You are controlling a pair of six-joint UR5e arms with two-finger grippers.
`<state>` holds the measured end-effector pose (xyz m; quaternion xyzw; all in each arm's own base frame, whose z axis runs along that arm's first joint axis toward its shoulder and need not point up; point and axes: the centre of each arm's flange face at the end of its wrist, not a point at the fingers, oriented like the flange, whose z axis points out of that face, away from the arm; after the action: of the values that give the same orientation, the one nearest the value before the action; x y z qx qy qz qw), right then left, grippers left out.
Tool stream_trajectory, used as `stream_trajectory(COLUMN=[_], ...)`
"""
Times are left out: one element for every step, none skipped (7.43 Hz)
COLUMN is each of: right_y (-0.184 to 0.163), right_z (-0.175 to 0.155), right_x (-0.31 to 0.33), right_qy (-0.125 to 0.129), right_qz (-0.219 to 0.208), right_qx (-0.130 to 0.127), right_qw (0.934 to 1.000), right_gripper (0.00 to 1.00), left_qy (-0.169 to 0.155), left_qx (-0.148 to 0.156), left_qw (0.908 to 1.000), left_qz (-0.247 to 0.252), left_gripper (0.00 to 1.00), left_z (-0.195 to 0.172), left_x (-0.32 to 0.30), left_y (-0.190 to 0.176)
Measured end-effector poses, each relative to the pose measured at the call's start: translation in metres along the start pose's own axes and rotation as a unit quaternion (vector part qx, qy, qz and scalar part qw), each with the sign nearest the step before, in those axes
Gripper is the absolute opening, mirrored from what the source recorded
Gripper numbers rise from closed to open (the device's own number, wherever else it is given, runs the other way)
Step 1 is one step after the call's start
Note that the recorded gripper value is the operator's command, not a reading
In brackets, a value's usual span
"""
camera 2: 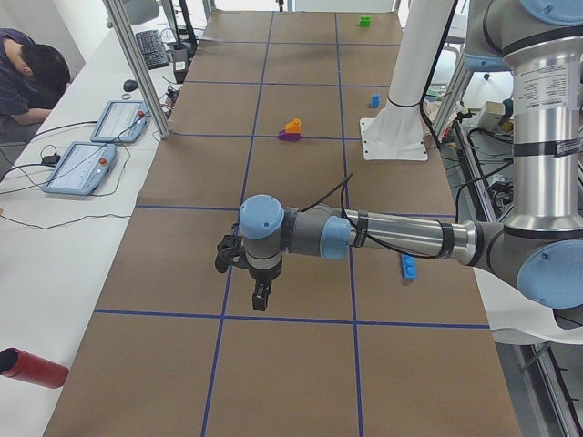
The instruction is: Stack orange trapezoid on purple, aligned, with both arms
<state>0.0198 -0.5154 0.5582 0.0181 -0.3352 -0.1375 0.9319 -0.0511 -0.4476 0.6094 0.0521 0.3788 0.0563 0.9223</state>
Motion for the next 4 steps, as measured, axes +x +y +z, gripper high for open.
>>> stream_trajectory(right_y=[0.026, 0.045, 0.059, 0.070], right_z=[0.004, 0.011, 0.017, 0.022], right_x=[0.024, 0.038, 0.047, 0.053], right_qy=[-0.001, -0.002, -0.003, -0.004], right_qz=[0.015, 0.030, 0.043, 0.050], right_qx=[-0.004, -0.010, -0.015, -0.016], right_qw=[0.9999, 0.9995, 0.9990, 0.9986], right_gripper=[1.00, 1.00, 1.00, 1.00], left_qy=[-0.001, 0.000, 0.001, 0.002], left_qx=[-0.001, -0.006, -0.010, -0.010], left_qw=[1.0000, 1.0000, 0.9999, 0.9999], left_qz=[0.007, 0.004, -0.003, -0.007], left_gripper=[1.00, 1.00, 1.00, 1.00], left_z=[-0.001, -0.003, -0.006, -0.011], left_x=[-0.006, -0.011, -0.015, -0.016], left_y=[0.006, 0.012, 0.015, 0.016])
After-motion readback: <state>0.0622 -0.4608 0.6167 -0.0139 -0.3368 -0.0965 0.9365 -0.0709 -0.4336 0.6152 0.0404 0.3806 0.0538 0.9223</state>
